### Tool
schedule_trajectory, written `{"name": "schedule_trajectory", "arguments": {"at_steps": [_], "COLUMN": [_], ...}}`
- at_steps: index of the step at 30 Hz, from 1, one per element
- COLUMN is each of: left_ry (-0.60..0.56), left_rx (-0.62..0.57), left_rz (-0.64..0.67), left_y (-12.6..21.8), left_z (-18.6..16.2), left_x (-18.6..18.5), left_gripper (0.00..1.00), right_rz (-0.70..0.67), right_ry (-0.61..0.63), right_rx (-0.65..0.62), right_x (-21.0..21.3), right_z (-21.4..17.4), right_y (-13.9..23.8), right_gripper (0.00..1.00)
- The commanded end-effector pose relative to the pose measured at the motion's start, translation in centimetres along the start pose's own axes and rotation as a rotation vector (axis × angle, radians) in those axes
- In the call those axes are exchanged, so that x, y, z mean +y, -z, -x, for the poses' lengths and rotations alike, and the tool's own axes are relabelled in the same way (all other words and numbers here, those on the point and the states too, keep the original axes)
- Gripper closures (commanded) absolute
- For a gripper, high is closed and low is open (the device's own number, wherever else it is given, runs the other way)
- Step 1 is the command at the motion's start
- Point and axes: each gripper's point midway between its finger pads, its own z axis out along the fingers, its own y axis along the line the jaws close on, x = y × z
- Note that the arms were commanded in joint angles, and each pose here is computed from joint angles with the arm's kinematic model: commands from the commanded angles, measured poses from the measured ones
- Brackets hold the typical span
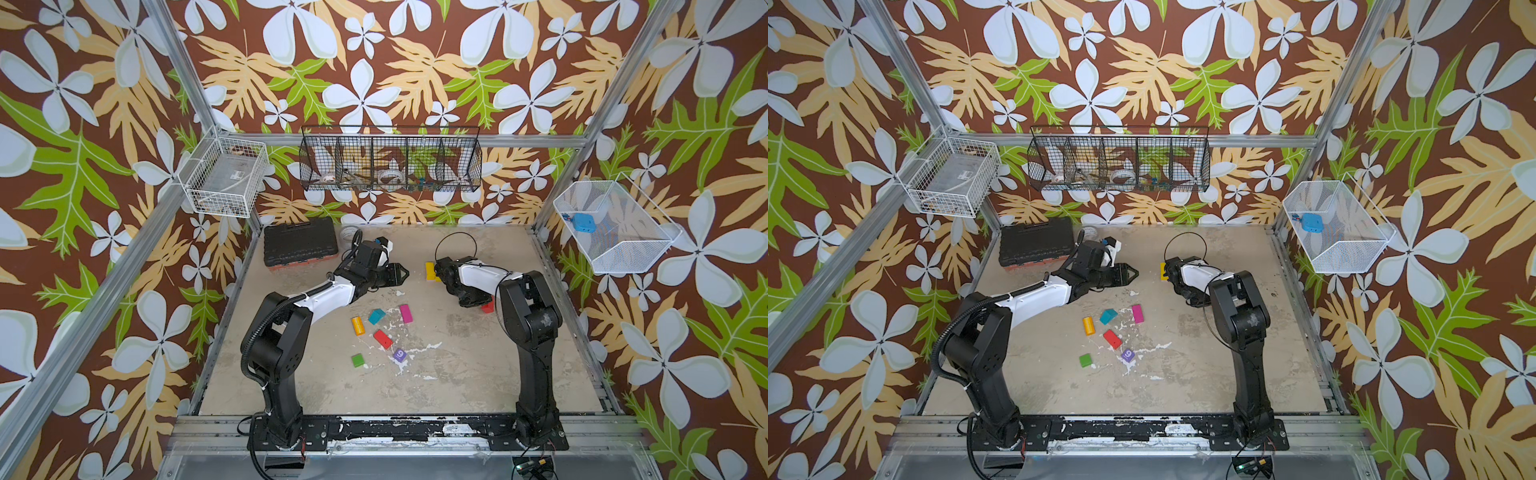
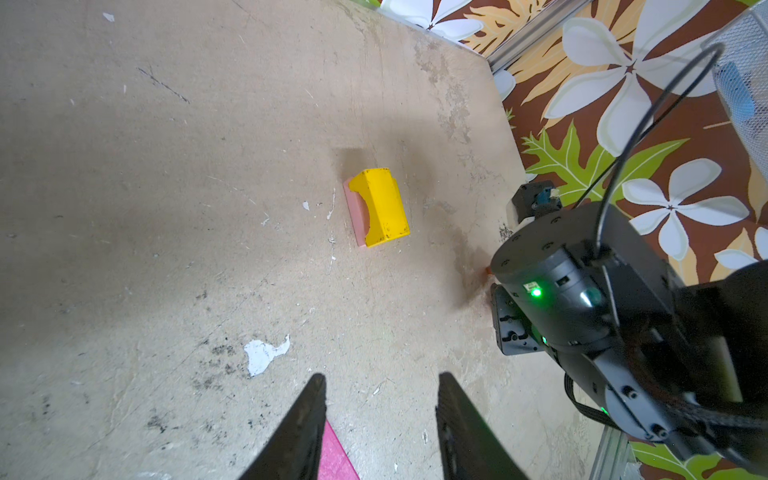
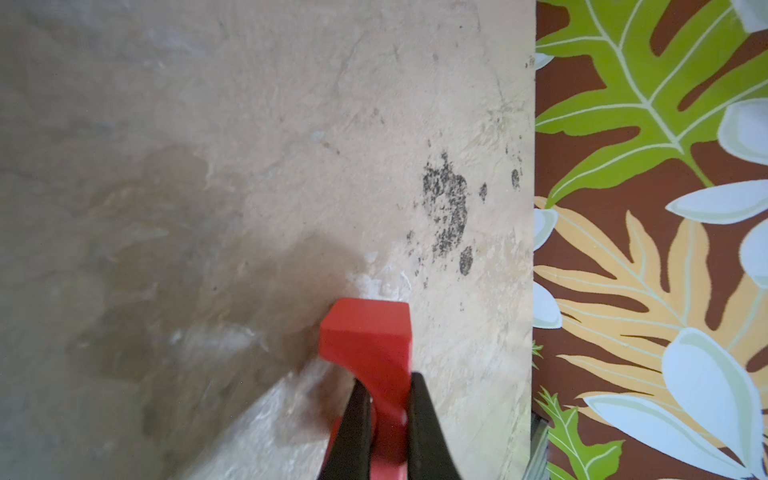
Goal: Build the wood block tower
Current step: 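Lift the red arch block off the stack and carry it away with the right gripper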
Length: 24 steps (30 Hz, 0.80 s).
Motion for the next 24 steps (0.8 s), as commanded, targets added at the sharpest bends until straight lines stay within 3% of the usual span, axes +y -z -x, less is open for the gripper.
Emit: {"name": "schedule_trajectory", "arguments": {"at_steps": [1, 9, 14, 16, 24], "left_ry": [-0.016, -0.017, -0.018, -0.016, -0.025], "left_rx": [-0.018, -0.019, -0.019, -0.020, -0.019], "left_rz": [-0.019, -0.028, -0.029, -0.030, -0.035], "left_y": [0.0, 0.0, 0.1, 0.1, 0.4], "left_z": [0.5, 0.5, 0.5, 0.6, 0.5], "left_x": [-0.4, -0.6, -0.6, -0.6, -0.8], "left_gripper": [0.55, 0.55, 0.55, 0.55, 0.55], "right_rz": [-0.017, 0.076, 0.196, 0.205, 0.277], "right_ry": [0.022, -0.003, -0.039, -0.054, -0.156], "right_rx": [0.020, 0.032, -0.018, -0.025, -0.071], "right_x": [0.2, 1.0, 1.6, 1.3, -0.5], "right_z": [-0.5, -0.3, 0.6, 0.7, 1.5], "right_y": [-0.8, -0.7, 1.1, 1.4, 2.9], "right_gripper": [0.89, 0.82, 0.68, 0.58, 0.45]}}
